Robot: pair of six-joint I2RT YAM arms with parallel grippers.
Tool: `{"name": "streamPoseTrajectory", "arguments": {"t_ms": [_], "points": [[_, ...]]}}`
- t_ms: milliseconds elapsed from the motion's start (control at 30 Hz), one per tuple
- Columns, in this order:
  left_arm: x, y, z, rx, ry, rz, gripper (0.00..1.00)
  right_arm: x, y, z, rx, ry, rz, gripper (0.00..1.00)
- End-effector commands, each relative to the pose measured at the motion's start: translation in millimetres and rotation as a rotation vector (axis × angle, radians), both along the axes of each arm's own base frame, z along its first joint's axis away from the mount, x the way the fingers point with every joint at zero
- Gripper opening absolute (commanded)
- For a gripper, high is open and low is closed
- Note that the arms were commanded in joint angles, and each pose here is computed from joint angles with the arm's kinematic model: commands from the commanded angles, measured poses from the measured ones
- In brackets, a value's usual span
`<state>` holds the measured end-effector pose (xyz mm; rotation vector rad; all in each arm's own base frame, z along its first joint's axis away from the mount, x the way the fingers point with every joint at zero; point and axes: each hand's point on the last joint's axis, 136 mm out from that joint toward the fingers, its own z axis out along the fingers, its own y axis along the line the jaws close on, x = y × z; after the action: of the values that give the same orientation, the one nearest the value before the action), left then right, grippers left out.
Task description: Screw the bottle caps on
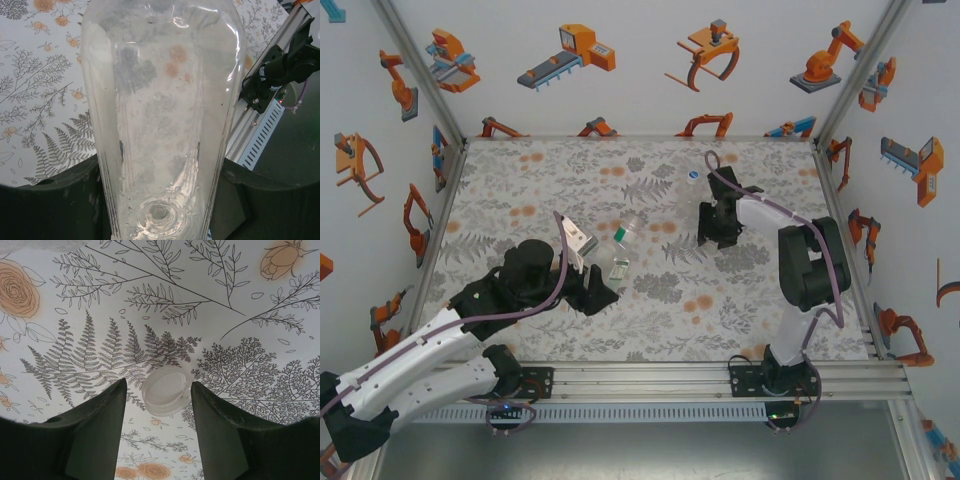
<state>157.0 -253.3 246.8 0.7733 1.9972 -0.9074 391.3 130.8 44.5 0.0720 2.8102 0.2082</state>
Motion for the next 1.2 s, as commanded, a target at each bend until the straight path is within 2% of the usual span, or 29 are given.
{"name": "streamPoseTrajectory", "arguments": {"t_ms": [0, 200, 333, 567, 733, 933, 1167], "points": [[1.9, -3.2, 13.9, -0.051, -0.008, 0.002, 0.04, -3.4, -7.5, -9.5, -0.036, 0.028, -0.008, 0.52], [1.8, -2.2, 13.0, -0.052, -0.005, 0.006, 0.04, -4.3, -8.7, -13.9, -0.042, 0.039, -0.014, 0.51], [1.9, -1.2, 13.4, -0.053, -0.006, 0.010, 0.04, -4.6, -10.2, -17.4, -0.045, 0.047, -0.018, 0.46], [2.4, -1.0, 13.0, -0.053, -0.006, 0.013, 0.04, -4.9, -15.2, -18.8, -0.029, 0.052, -0.043, 0.27], [3.5, -1.5, 14.9, -0.057, -0.009, 0.014, 0.04, -5.9, -13.2, -5.9, 0.000, 0.019, -0.047, 0.19], [3.0, -1.7, 18.0, -0.063, -0.015, 0.011, 0.04, -15.1, 3.9, 19.5, 0.150, -0.026, -0.087, 0.17], [3.7, 3.7, 22.1, -0.075, -0.040, 0.029, 0.03, -35.9, 56.0, 38.9, 0.409, -0.058, -0.108, 0.17]]}}
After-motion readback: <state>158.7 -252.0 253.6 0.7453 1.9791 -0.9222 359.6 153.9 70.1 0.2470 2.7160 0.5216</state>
